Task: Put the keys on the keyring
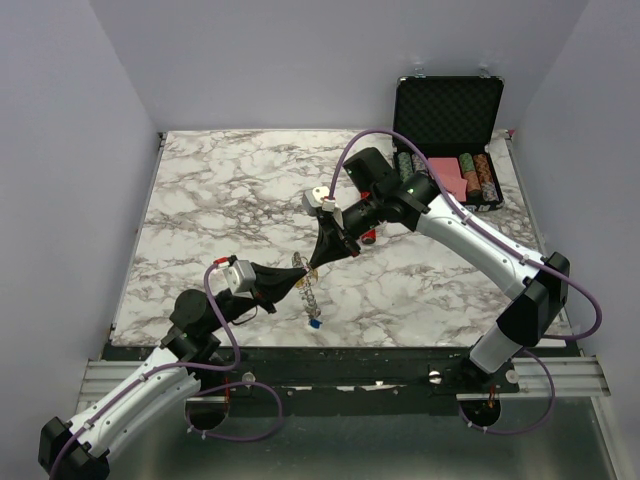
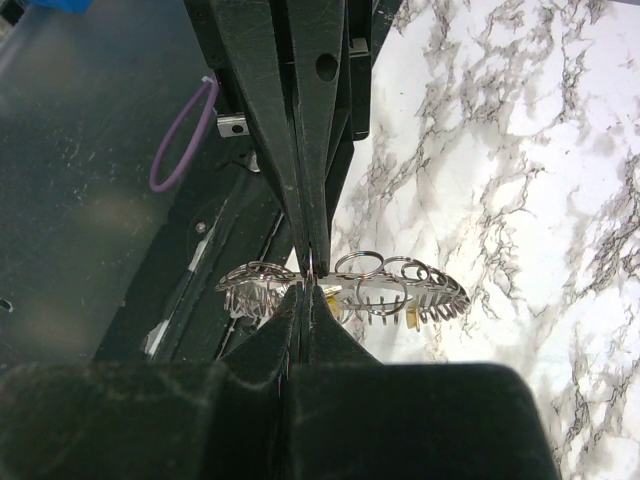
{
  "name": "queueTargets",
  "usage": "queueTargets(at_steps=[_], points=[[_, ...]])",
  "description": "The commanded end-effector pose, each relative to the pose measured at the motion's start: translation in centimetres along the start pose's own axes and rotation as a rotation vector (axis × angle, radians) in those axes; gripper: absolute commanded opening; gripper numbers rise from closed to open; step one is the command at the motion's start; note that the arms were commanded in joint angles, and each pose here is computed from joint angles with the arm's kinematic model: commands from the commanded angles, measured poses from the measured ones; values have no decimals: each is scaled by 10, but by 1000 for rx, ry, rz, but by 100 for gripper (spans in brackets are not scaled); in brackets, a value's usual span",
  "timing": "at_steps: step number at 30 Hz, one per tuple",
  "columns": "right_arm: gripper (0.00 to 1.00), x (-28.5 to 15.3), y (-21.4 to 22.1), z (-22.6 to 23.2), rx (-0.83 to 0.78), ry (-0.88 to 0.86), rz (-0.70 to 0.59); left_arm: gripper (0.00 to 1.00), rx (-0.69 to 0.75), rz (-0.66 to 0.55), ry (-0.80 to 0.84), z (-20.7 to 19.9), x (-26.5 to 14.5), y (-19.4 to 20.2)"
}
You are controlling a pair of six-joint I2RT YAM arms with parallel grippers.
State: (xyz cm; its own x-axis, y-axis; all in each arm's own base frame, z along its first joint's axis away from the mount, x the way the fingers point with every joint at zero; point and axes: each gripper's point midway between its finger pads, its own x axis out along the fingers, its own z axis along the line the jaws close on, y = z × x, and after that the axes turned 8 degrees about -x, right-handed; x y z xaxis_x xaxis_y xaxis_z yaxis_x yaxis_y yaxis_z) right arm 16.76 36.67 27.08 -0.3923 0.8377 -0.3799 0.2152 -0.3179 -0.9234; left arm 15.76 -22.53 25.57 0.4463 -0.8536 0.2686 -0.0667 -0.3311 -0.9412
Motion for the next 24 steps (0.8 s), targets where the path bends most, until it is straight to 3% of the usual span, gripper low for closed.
queueTargets(at_steps=[1, 24], points=[[0, 0, -5, -4, -15, 12, -5, 0, 19, -56, 8, -3, 0, -14], [0, 2, 0, -6, 4, 21, 0, 0, 18, -60, 19, -5, 1, -16]])
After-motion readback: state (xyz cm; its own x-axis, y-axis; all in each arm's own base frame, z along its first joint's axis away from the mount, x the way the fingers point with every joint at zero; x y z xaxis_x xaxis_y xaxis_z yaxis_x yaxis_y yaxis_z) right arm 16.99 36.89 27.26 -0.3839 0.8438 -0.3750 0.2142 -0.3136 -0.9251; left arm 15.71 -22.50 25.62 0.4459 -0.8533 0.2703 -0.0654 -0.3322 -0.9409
